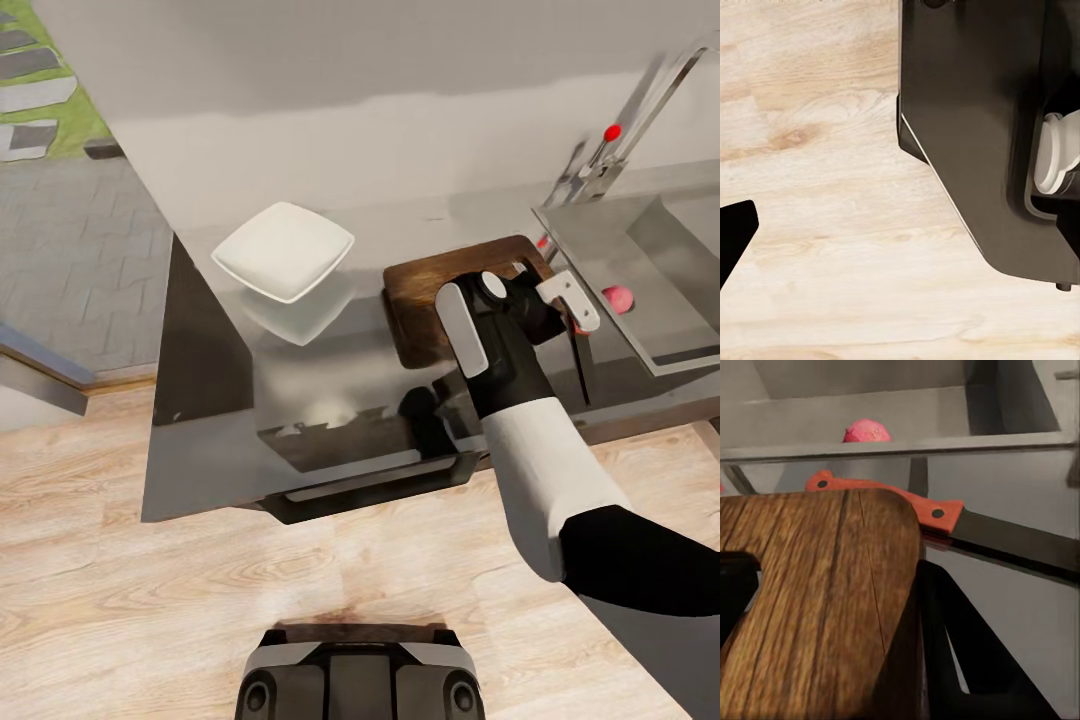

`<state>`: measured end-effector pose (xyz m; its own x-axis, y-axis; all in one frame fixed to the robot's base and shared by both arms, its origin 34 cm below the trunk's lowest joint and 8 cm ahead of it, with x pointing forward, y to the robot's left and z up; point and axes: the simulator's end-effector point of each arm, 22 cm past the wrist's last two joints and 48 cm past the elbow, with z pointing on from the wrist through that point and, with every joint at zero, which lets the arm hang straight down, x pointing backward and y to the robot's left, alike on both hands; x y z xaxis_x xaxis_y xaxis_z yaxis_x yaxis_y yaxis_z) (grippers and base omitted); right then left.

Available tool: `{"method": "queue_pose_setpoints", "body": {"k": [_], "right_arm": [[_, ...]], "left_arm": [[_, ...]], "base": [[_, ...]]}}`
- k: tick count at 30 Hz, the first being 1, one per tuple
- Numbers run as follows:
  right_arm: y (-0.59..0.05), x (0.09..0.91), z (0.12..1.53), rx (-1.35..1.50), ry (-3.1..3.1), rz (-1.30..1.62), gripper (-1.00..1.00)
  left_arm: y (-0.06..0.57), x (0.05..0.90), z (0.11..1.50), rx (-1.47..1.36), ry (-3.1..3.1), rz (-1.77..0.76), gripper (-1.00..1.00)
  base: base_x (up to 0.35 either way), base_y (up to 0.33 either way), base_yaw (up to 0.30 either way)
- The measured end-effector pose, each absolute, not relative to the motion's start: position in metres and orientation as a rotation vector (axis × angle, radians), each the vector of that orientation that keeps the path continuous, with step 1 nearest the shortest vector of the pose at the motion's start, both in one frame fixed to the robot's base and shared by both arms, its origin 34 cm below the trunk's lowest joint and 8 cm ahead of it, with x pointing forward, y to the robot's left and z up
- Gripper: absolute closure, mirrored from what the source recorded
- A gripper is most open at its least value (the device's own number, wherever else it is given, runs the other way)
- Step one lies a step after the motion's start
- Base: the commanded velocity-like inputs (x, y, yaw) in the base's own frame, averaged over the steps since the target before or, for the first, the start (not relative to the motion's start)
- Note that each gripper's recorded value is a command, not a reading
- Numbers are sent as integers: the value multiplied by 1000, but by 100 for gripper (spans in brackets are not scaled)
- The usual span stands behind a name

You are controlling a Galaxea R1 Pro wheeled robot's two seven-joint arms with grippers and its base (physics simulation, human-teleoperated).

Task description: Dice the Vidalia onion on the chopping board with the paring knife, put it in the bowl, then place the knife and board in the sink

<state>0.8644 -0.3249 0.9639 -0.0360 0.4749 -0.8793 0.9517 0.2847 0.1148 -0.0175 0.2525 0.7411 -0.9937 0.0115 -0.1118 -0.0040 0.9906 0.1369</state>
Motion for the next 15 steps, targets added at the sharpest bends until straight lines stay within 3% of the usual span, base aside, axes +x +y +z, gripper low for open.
{"method": "queue_pose_setpoints", "body": {"k": [15], "right_arm": [[-311, 861, 943, 1397, 1737, -604, 100]], "left_arm": [[253, -17, 741, 7, 3021, 209, -100]], "base": [[1, 1, 0]]}}
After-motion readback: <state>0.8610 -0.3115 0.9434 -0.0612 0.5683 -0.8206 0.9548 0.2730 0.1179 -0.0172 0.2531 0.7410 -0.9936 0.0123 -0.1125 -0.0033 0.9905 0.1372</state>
